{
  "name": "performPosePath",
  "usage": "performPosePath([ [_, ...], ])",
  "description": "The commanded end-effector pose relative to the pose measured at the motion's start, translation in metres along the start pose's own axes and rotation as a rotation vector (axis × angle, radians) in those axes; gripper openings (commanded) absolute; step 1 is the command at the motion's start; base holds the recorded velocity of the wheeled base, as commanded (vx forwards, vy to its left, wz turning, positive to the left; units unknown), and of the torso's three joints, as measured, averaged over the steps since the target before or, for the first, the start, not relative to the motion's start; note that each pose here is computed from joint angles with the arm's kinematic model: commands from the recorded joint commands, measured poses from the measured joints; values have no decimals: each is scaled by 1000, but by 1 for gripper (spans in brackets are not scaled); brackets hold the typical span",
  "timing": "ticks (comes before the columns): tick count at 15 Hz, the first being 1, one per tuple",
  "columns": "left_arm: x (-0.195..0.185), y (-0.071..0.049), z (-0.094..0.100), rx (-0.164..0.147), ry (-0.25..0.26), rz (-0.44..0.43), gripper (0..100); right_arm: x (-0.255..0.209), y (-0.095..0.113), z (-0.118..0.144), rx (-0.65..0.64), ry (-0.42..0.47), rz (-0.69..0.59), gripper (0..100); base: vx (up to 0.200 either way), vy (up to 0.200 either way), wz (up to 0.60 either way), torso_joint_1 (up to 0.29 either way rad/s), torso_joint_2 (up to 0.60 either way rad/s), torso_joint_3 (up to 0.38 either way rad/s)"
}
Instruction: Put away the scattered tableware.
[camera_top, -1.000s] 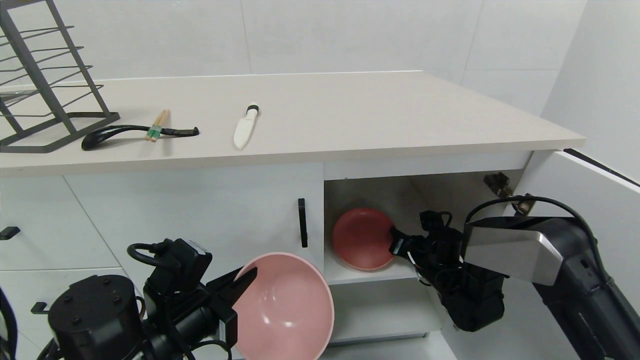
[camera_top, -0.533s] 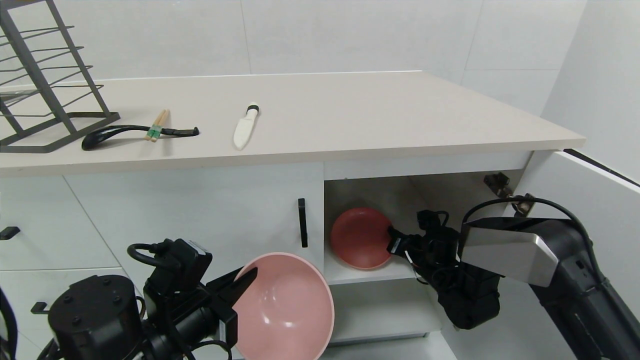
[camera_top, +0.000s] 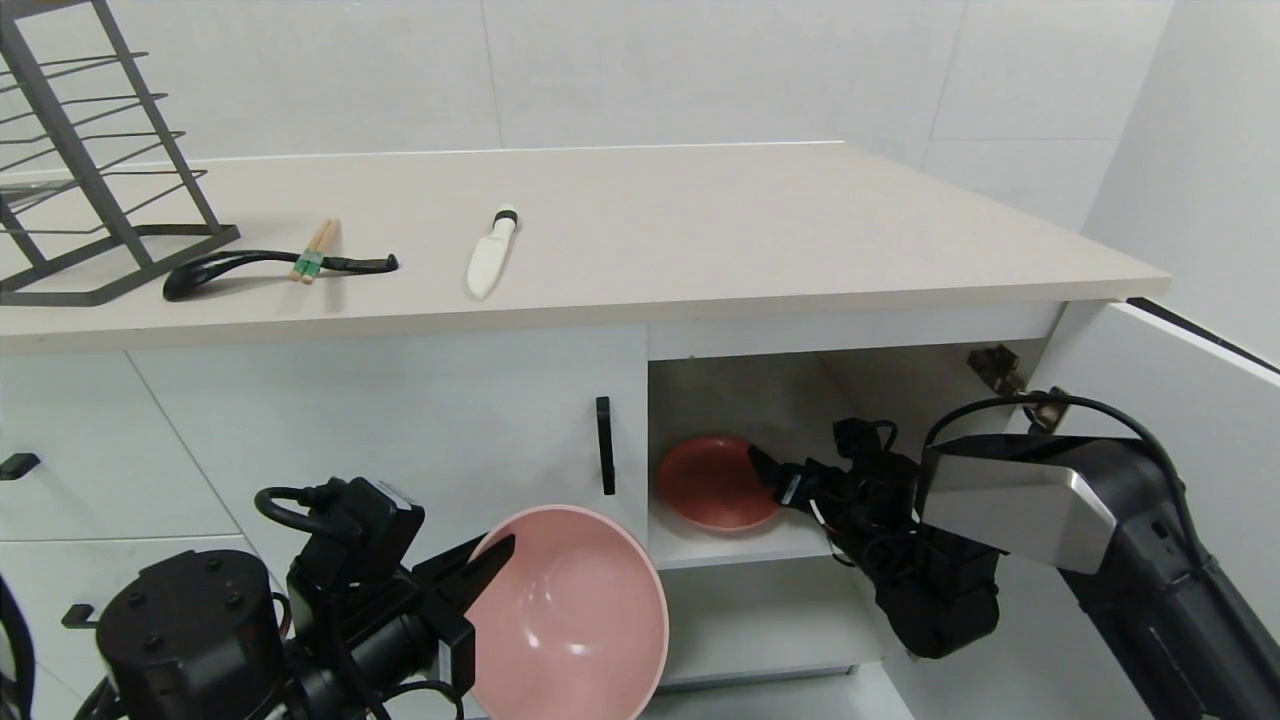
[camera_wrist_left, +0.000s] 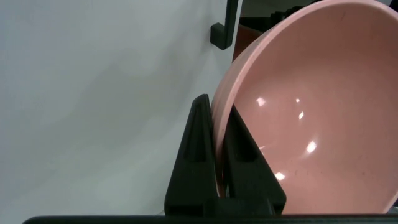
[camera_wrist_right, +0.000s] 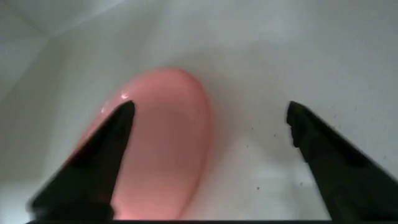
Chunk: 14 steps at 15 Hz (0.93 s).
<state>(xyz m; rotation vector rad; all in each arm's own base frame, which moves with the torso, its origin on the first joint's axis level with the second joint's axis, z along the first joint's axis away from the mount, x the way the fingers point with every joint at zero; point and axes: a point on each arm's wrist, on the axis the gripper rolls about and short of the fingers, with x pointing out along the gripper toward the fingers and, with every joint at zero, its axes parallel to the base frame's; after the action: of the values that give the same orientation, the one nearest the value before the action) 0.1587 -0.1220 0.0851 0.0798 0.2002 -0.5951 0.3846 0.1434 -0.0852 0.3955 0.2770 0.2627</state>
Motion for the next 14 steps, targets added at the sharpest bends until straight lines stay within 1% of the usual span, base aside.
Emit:
performPosePath([
  [1, 0, 0, 0, 0, -2, 0, 0, -6, 6, 9, -30, -8, 7, 100, 0, 0, 0, 0, 0, 0],
  [2, 0, 0, 0, -1, -2, 2, 0, -19, 17, 23, -58, -10, 19, 100, 0, 0, 0, 0, 0, 0],
  [3, 0, 1, 1, -1, -5, 3, 0, -38, 28, 28, -82, 24, 28, 100, 0, 0, 0, 0, 0, 0],
  [4, -2, 1, 3, -2, -19, 5, 0, -61, 41, 35, -119, 56, 44, 100, 0, 0, 0, 0, 0, 0],
  [5, -5, 1, 7, -3, -40, 2, 0, -97, 53, 42, -171, 107, 61, 100, 0, 0, 0, 0, 0, 0],
  [6, -6, 0, 9, -2, -51, 0, 0, -115, 58, 47, -194, 122, 70, 100, 0, 0, 0, 0, 0, 0],
  [7, -9, 0, 12, -3, -71, -1, 0, -153, 72, 61, -230, 130, 115, 100, 0, 0, 0, 0, 0, 0],
  [8, -10, 0, 14, 0, -79, -1, 0, -169, 80, 68, -235, 117, 146, 100, 0, 0, 0, 0, 0, 0],
  [9, -13, -1, 16, 2, -94, -10, 0, -192, 92, 79, -238, 86, 201, 100, 0, 0, 0, 0, 0, 0],
  [10, -13, -2, 17, 10, -97, -18, 0, -211, 99, 86, -239, 68, 241, 100, 0, 0, 0, 0, 0, 0],
  [11, -13, -4, 16, 61, -95, -30, 0, -229, 101, 92, -239, 51, 267, 100, 0, 0, 0, 0, 0, 0],
  [12, -12, -6, 15, 140, -89, -33, 0, -236, 101, 97, -237, 31, 273, 100, 0, 0, 0, 0, 0, 0],
  [13, -12, -9, 15, 234, -93, -44, 0, -241, 100, 103, -235, 4, 273, 100, 0, 0, 0, 0, 0, 0],
  [14, -13, -19, 17, 297, -112, -89, 0, -245, 97, 104, -236, 4, 269, 100, 0, 0, 0, 0, 0, 0],
])
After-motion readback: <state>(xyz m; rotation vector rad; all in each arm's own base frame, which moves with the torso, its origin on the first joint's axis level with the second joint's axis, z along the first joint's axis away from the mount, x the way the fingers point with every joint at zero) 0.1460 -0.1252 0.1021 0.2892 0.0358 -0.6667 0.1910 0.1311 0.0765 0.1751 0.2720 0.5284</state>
